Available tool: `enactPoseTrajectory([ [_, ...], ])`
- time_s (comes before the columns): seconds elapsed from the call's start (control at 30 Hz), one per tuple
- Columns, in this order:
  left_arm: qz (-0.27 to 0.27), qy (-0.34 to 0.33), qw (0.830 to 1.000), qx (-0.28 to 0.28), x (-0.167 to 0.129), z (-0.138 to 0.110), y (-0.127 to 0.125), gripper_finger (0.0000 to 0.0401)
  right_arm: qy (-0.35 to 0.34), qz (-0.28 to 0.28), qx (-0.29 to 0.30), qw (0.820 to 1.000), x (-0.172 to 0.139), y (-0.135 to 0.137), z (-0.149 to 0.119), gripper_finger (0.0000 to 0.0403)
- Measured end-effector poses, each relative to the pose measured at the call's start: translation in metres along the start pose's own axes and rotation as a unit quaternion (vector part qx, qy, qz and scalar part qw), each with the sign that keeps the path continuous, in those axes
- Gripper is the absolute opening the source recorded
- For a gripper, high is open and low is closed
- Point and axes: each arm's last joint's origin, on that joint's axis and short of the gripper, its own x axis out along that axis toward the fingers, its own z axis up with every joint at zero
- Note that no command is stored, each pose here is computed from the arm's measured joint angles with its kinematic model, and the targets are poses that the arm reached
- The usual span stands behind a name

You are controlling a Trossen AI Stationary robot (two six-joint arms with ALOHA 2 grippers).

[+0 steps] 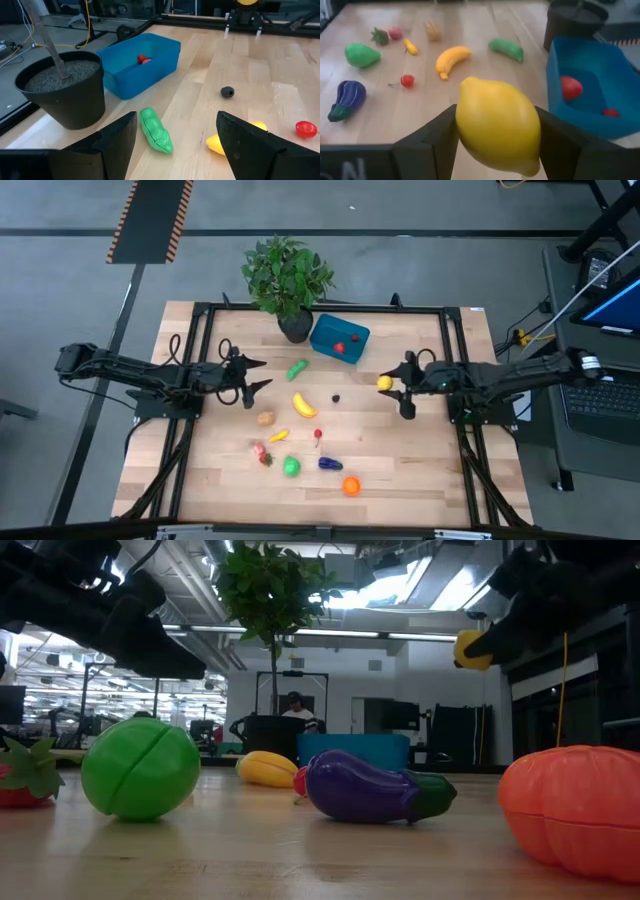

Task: Pick and placing Produce into tupperware
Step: Put the yellow lemon into the blue container

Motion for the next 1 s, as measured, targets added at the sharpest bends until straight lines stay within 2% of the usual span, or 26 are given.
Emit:
enactPoseTrajectory([
  [0.17,0.000,-0.002,1.000,-0.003,0.000,0.000,0.000,0.0265,-0.059,0.040,0.001,0.997,-0.002,-0.004,-0.010,0.0219],
  [0.33,0.000,-0.003,1.000,-0.003,0.000,0.001,0.000,0.0265,-0.099,0.043,0.009,0.994,-0.003,-0.009,-0.020,0.0219],
  [0.5,0.000,-0.003,1.000,-0.003,0.000,0.001,0.000,0.0265,-0.143,0.080,0.003,0.986,-0.003,-0.011,-0.023,0.0219],
  [1.0,0.000,-0.003,1.000,-0.003,0.000,0.001,0.000,0.0265,-0.155,0.098,-0.001,0.983,-0.003,-0.013,-0.021,0.0219],
])
